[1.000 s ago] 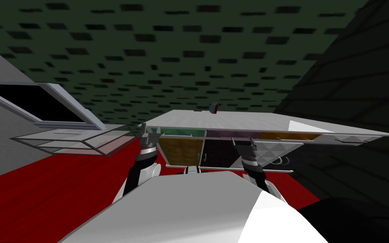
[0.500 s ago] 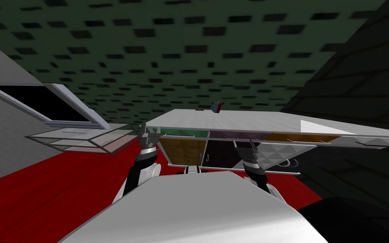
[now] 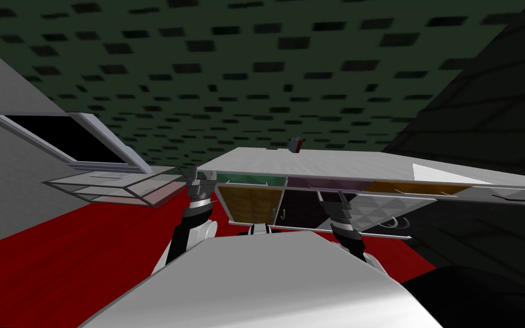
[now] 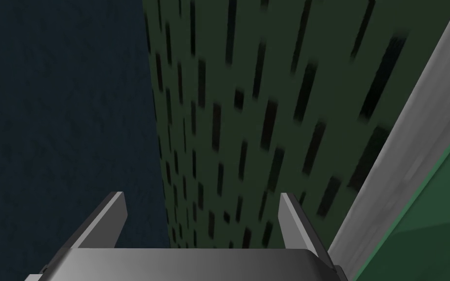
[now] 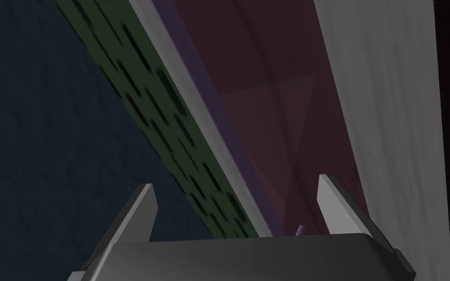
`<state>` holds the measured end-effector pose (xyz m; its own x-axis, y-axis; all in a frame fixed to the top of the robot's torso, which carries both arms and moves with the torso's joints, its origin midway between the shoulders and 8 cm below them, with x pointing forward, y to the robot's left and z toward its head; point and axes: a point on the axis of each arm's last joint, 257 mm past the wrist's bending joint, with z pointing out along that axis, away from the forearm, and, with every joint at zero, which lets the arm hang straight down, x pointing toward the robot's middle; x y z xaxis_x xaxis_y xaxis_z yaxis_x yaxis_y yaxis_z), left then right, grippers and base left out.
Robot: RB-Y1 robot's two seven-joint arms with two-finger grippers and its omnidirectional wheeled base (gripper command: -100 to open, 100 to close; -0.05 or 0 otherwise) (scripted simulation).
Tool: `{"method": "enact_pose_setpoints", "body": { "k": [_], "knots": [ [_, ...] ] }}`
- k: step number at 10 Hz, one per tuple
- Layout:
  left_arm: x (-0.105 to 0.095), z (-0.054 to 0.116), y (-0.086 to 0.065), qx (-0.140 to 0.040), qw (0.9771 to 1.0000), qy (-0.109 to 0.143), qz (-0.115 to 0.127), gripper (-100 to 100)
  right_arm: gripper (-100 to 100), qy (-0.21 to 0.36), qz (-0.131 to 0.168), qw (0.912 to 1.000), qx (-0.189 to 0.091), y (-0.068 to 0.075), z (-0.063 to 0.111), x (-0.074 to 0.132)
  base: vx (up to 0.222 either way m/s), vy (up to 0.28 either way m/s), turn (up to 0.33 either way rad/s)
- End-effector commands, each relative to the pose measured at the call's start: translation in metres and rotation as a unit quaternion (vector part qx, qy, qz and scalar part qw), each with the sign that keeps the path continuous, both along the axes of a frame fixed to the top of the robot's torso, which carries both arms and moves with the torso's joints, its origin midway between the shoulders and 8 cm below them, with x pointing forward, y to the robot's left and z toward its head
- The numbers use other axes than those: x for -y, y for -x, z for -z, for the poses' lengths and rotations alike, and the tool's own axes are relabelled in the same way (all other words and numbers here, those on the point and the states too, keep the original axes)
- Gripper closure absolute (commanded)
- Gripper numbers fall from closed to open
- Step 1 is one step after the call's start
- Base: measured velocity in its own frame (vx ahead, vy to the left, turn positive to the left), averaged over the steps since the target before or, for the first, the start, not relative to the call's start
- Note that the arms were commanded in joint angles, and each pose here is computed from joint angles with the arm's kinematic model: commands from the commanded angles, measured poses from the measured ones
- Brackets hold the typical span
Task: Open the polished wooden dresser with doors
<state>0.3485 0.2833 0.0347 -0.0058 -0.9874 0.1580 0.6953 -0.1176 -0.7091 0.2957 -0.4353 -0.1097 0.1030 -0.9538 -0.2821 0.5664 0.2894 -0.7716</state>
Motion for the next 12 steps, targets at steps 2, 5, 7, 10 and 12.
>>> {"method": "enact_pose_setpoints", "body": {
  "k": [2,5,7,10,12],
  "knots": [
    [0.000,0.000,0.000,0.000,1.0000,0.000,0.000,0,-100,0.045,0.042,0.9980,-0.014,0.008,0.011,0.013,0.010,0.049,0.024],
    [0.000,0.000,0.000,0.000,1.0000,0.000,0.000,0,-100,0.074,0.066,0.9948,-0.022,0.011,0.015,0.019,0.009,0.052,0.021],
    [0.000,0.000,0.000,0.000,1.0000,0.000,0.000,0,-100,0.095,0.082,0.9917,-0.028,0.014,0.019,0.024,0.008,0.043,0.021],
    [0.000,0.000,0.000,0.000,1.0000,0.000,0.000,0,-100,0.131,0.107,0.9848,-0.037,0.019,0.023,0.032,0.009,0.044,0.021],
    [0.000,0.000,0.000,0.000,1.0000,0.000,0.000,0,-100,0.157,0.123,0.9790,-0.043,0.022,0.025,0.038,0.011,0.039,0.020]
  ]
}}
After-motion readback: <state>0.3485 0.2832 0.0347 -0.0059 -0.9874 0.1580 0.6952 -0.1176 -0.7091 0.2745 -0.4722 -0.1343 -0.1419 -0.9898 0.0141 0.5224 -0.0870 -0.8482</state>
